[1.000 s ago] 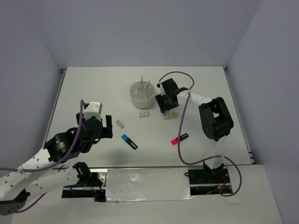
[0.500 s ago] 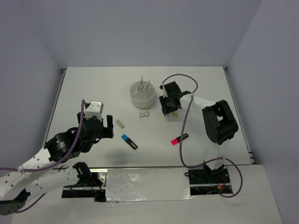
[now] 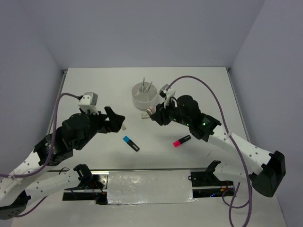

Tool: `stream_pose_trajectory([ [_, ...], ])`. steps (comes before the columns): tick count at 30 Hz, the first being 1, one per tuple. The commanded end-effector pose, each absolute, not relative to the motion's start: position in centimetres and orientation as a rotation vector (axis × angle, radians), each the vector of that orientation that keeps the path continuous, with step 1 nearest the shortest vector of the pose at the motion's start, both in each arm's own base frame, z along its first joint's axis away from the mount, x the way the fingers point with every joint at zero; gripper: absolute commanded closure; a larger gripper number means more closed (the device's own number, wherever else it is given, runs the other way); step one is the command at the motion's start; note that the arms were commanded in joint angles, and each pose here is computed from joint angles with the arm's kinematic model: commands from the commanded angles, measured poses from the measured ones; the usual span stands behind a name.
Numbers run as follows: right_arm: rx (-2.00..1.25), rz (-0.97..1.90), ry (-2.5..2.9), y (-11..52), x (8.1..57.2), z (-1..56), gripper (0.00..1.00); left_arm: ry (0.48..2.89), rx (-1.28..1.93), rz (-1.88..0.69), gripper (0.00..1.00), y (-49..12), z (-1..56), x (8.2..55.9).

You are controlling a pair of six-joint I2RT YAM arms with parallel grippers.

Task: Sort the stationery into containers
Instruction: Pick up the stationery from the center of the board, then place the stationery in the storage box.

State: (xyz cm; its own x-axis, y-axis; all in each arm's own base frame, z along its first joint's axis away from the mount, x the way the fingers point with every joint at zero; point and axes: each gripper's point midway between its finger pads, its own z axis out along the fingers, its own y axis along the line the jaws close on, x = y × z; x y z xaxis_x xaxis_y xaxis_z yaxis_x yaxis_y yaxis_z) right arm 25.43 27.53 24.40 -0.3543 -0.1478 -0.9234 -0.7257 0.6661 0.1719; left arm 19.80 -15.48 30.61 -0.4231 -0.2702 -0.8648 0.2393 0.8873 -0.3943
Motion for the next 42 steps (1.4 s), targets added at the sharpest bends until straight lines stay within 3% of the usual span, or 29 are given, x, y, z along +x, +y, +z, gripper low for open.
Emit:
stream_pose_trajectory([
  [1,-0.657,0.790,1.757,28.3,23.7,27.1,0.88,1.752,-0.020,-0.914,0.01,-19.7,37.6,19.2],
  [6,-0.672,0.896,1.602,29.9,20.0,30.6,0.88,1.735,0.086,-1.137,0.01,-24.9,39.2,18.7],
  [12,-0.636,0.967,1.487,29.8,18.4,33.7,0.88,1.801,0.082,-1.118,0.01,-26.3,37.2,19.7],
  [18,-0.676,1.035,1.418,31.0,16.7,34.8,0.88,1.829,0.101,-1.132,0.15,-27.4,35.9,19.9],
  [19,-0.681,1.039,1.410,31.2,16.5,35.0,0.88,1.829,0.110,-1.142,0.22,-27.6,35.9,19.9],
  [23,-0.694,1.020,1.422,31.8,16.7,34.9,0.88,1.826,0.125,-1.140,0.32,-27.8,36.0,20.0],
  [24,-0.690,1.021,1.417,31.9,16.6,35.1,0.88,1.826,0.130,-1.140,0.49,-27.9,36.0,20.0],
  [25,-0.677,1.011,1.419,31.7,16.8,35.2,0.88,1.834,0.135,-1.139,0.58,-28.0,35.8,19.9],
  [29,-0.686,0.990,1.435,32.1,17.2,35.0,0.87,1.858,0.152,-1.138,0.81,-28.4,35.2,19.9],
  [30,-0.688,0.990,1.434,32.2,17.2,35.1,0.87,1.862,0.157,-1.134,0.94,-28.5,35.1,20.0],
  [32,-0.677,0.976,1.440,32.3,17.6,34.9,0.86,1.873,0.169,-1.129,1.00,-28.7,34.9,20.1],
  [34,-0.677,0.973,1.438,32.3,17.7,34.9,0.80,1.877,0.179,-1.108,1.00,-28.9,34.8,20.4],
  [37,-0.664,0.984,1.422,32.1,17.5,35.0,0.51,1.885,0.184,-1.048,1.00,-28.7,34.3,21.1],
  [40,-0.631,0.957,1.439,31.4,18.0,34.6,0.15,1.885,0.175,-0.986,1.00,-28.3,34.0,21.9],
  [42,-0.615,0.929,1.465,31.0,18.4,34.0,0.11,1.864,0.168,-0.963,1.00,-28.0,34.5,22.3],
])
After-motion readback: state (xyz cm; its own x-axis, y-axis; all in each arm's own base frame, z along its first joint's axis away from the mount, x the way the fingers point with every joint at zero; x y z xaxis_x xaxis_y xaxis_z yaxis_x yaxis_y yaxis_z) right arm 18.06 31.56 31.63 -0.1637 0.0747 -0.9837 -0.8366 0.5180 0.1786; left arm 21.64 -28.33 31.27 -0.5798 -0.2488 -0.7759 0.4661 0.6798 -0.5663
